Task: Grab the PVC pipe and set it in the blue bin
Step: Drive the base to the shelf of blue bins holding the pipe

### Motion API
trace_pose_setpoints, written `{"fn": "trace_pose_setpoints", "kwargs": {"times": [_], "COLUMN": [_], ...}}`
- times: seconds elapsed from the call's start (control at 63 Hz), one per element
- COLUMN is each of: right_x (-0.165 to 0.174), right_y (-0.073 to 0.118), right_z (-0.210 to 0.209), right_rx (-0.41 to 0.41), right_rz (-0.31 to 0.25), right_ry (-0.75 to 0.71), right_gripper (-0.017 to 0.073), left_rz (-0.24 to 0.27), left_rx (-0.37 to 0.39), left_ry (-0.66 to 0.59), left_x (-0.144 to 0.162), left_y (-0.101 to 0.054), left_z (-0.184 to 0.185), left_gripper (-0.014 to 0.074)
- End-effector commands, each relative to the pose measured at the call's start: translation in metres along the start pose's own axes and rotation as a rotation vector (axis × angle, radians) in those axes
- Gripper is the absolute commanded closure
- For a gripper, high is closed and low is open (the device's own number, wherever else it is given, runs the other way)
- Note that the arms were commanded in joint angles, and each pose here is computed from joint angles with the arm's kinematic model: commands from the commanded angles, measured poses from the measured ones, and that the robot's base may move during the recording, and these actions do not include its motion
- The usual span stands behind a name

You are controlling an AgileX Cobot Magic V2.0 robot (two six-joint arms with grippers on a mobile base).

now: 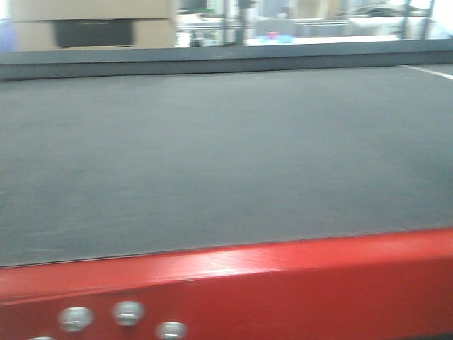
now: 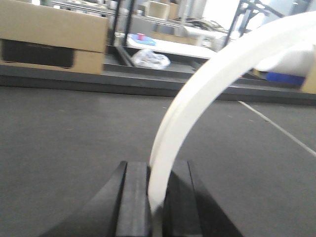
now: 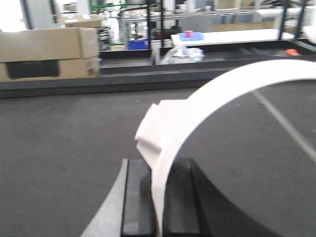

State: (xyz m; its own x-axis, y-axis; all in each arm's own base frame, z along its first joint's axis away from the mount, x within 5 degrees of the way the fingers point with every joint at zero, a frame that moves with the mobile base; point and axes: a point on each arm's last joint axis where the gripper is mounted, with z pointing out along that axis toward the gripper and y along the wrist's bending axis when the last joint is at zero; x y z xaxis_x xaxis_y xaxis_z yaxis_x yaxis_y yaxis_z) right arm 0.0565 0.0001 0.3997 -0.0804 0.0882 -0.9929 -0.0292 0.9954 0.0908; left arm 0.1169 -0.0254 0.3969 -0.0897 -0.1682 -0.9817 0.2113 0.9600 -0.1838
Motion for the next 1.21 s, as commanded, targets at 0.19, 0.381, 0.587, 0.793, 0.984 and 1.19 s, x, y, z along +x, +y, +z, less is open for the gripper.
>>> {"fn": "trace_pose_setpoints", "kwargs": {"times": [0.19,0.381,0.587,0.793,0.984,1.19], "right_x": [-0.0032,-0.0032,-0.0032,-0.0032,-0.0032,-0.0032], "right_y": [-0.0001,-0.0001,-0.0001,-0.0001,-0.0001,-0.0001], "right_z": [-0.0012,-0.0012,-0.0012,-0.0012,-0.0012,-0.0012], "right_rx": [0.000,0.000,0.000,0.000,0.000,0.000], "right_rz": [-0.013,-0.013,-0.013,-0.013,-0.013,-0.013], "right_ry": [-0.039,-0.039,-0.039,-0.039,-0.039,-0.039], "right_gripper": [0.0727,0.0727,0.0727,0.0727,0.0727,0.0727], "left_rz": [-0.007,-0.007,-0.007,-0.007,-0.007,-0.007], "left_rx": [0.011,0.011,0.011,0.011,0.011,0.011], "left_ry": [-0.021,-0.021,-0.021,-0.021,-0.021,-0.021], "left_x": [-0.0018,-0.0018,-0.0018,-0.0018,-0.0018,-0.0018], "left_y": [-0.0012,-0.0012,-0.0012,-0.0012,-0.0012,-0.0012], "left_z": [-0.0011,-0.0011,-0.0011,-0.0011,-0.0011,-0.0011], "left_gripper": [0.0704,0.0704,0.0704,0.0704,0.0704,0.0704]}}
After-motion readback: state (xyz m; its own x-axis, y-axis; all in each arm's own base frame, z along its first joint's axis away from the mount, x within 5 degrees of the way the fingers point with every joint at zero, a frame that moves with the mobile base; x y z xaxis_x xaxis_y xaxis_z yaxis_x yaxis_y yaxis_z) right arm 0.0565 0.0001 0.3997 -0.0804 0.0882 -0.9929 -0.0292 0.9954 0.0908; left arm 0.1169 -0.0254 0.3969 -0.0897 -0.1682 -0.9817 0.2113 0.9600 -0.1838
